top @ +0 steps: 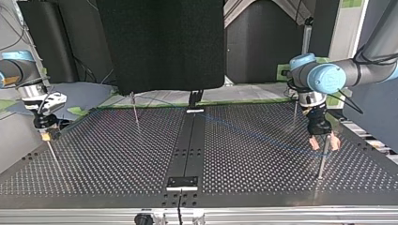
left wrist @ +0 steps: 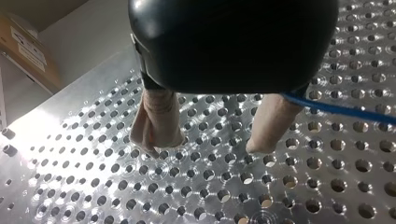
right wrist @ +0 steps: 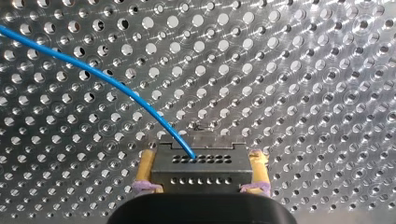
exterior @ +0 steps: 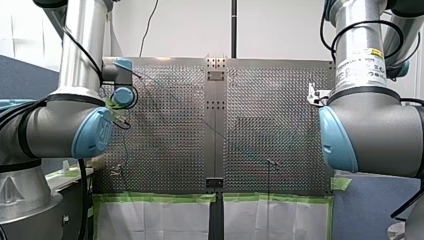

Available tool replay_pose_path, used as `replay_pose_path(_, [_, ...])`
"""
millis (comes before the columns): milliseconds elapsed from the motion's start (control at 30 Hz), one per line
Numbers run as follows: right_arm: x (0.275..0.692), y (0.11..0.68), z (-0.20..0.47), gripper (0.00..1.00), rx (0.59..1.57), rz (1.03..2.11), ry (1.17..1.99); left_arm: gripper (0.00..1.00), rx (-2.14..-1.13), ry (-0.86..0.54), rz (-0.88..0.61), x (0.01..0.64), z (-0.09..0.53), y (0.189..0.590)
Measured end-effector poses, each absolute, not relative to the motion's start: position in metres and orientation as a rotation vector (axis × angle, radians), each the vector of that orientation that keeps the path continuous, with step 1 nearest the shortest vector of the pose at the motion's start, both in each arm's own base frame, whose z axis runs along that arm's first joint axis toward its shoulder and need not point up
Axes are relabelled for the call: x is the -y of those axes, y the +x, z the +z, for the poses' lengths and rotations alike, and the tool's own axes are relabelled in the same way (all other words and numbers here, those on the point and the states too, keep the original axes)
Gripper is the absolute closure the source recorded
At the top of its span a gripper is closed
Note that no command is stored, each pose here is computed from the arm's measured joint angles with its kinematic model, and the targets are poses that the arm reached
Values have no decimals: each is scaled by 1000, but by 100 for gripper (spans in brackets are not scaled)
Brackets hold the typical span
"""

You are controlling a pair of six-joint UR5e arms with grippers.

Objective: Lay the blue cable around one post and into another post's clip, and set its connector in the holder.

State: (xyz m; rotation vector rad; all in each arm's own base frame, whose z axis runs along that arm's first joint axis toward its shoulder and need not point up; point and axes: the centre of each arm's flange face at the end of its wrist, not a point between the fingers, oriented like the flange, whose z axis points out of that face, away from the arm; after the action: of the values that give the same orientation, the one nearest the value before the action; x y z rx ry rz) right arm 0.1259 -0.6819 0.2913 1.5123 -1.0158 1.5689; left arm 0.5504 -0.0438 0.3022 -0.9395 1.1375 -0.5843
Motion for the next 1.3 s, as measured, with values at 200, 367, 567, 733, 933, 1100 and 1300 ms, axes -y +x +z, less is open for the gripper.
replay_pose_path(200, [681, 127, 291, 11, 1018, 1568, 1514, 0, -1138, -940, -583, 44, 302, 550])
replay_pose_path(367, [681, 127, 290, 1, 1023, 1568, 1515, 0, -1138, -940, -582, 44, 302, 550])
replay_pose_path(567, [681, 127, 289, 1, 1030, 1566, 1518, 0, -1138, -941, -581, 44, 302, 550])
replay_pose_path(733, [681, 127, 288, 1, 1031, 1565, 1519, 0, -1143, -944, -579, 44, 302, 550])
replay_pose_path(933, [681, 127, 289, 1, 1029, 1565, 1517, 0, -1157, -949, -567, 45, 302, 547])
replay_pose_path(1100, [682, 126, 289, 1, 1026, 1565, 1514, 0, -1160, -936, -542, 44, 305, 545])
replay_pose_path(1300, [682, 126, 289, 1, 1024, 1566, 1513, 0, -1179, -921, -517, 45, 307, 543])
